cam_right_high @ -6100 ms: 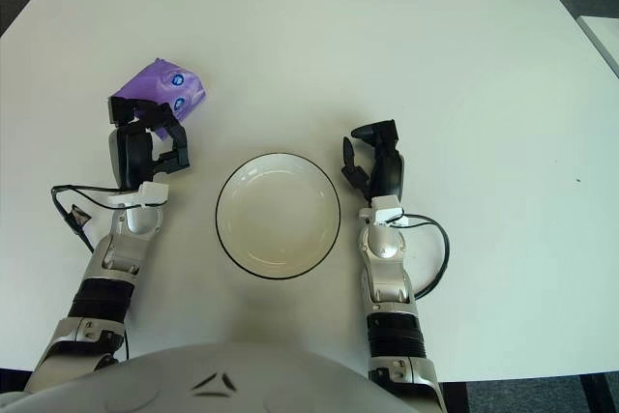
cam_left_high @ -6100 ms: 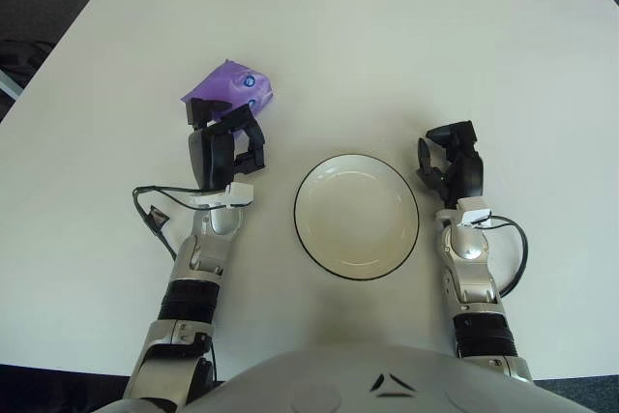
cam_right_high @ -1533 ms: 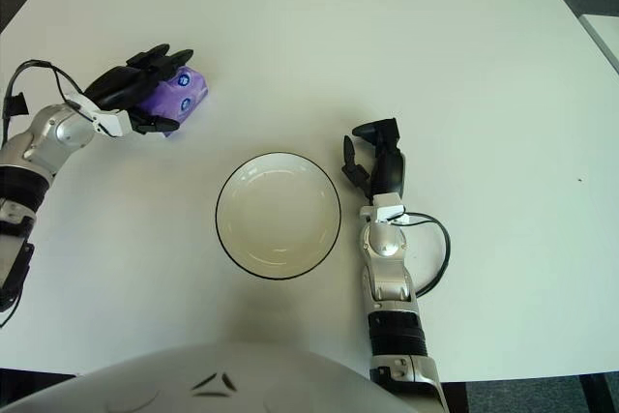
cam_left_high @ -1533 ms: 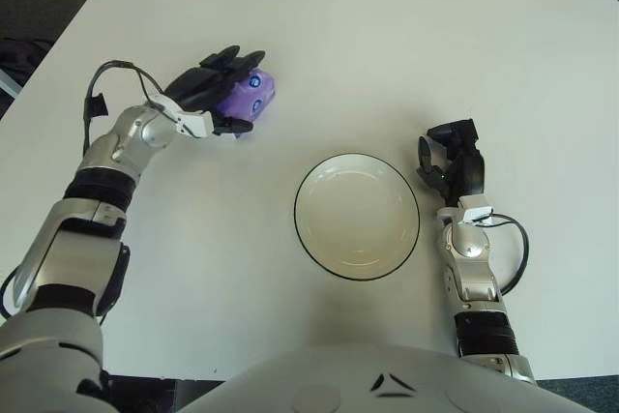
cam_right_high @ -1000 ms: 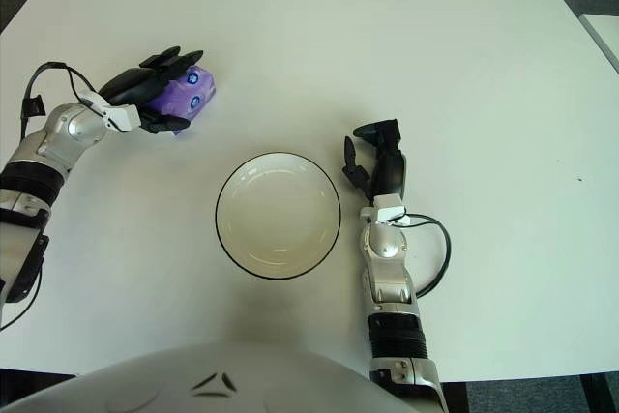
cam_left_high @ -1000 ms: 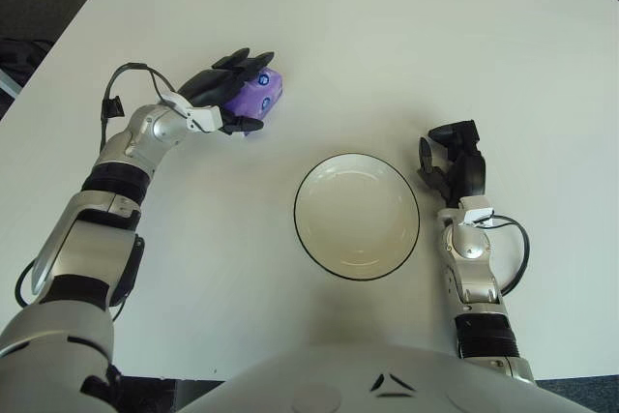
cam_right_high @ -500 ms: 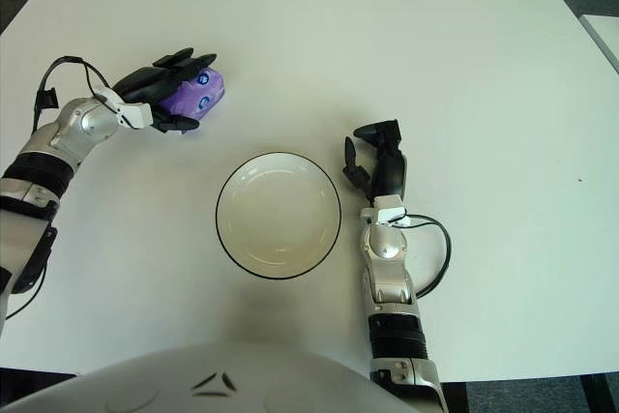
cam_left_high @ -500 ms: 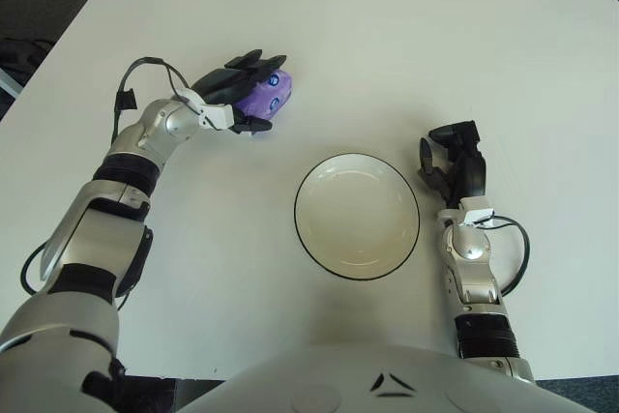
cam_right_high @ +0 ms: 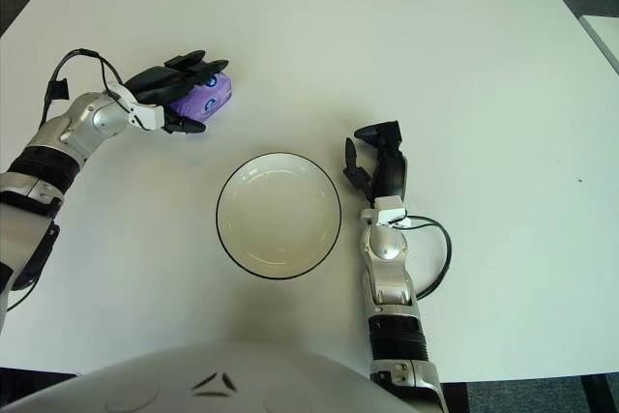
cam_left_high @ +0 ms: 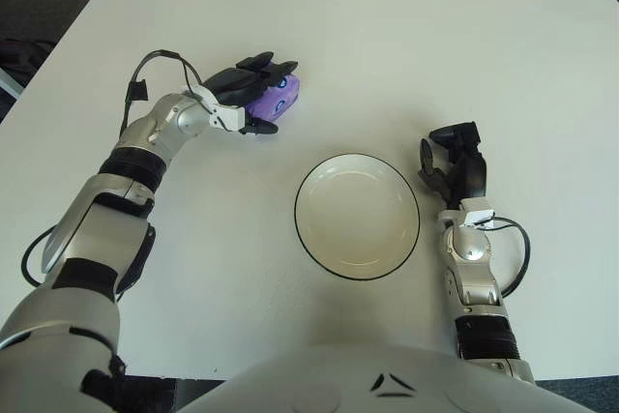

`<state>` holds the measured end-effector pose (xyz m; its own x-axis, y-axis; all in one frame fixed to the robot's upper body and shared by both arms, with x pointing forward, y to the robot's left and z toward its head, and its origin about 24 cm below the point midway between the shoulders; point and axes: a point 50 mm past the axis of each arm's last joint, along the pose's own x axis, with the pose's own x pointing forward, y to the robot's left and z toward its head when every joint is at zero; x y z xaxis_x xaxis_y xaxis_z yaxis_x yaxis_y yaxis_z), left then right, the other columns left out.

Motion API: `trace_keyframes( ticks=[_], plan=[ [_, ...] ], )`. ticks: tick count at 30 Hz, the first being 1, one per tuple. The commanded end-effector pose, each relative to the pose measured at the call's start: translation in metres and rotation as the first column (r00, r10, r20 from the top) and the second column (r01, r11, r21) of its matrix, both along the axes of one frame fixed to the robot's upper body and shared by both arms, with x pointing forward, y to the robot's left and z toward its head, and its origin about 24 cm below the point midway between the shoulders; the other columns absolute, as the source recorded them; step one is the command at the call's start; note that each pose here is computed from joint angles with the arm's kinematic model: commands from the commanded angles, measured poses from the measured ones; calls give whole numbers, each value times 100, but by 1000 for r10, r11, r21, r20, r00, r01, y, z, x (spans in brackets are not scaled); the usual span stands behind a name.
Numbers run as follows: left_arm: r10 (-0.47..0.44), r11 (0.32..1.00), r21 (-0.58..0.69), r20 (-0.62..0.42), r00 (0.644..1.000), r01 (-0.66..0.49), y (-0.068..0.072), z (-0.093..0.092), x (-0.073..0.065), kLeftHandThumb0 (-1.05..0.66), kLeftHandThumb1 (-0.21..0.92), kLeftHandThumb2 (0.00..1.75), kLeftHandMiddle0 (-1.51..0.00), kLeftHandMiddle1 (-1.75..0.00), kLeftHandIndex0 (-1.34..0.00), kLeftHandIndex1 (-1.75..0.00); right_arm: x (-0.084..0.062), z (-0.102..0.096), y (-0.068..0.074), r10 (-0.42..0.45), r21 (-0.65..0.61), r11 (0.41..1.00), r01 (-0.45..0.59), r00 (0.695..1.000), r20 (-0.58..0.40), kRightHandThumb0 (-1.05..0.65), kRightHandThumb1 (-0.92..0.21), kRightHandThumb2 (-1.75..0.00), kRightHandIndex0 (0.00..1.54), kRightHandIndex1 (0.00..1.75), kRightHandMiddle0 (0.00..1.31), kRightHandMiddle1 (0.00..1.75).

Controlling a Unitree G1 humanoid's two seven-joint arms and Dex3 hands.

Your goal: Put the tissue paper into the plate.

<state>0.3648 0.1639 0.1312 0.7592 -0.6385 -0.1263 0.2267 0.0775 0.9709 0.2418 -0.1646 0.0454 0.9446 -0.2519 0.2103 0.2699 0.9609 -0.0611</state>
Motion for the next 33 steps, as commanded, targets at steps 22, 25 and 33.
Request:
trace_keyframes(
  ticks=[22,25,33],
  plan=[
    [1,974,227,-107,994,23,-9,-43,-16,-77,33,89,-5,-3,0,-45,-17,-37,-9,-47,22,998,52,983,-177,-36,-80,-69,51,124,26,175],
    [4,966,257,-111,994,25,-9,-45,-16,-77,34,89,-6,-5,0,-48,-17,-37,-9,-52,28,998,58,983,-174,-37,-76,-75,52,126,28,175],
    [-7,938,341,-138,990,54,-11,-48,-16,-79,37,86,-7,-9,0,-50,-17,-36,-9,-62,36,997,69,983,-172,-38,-70,-84,54,129,32,175]
  ],
)
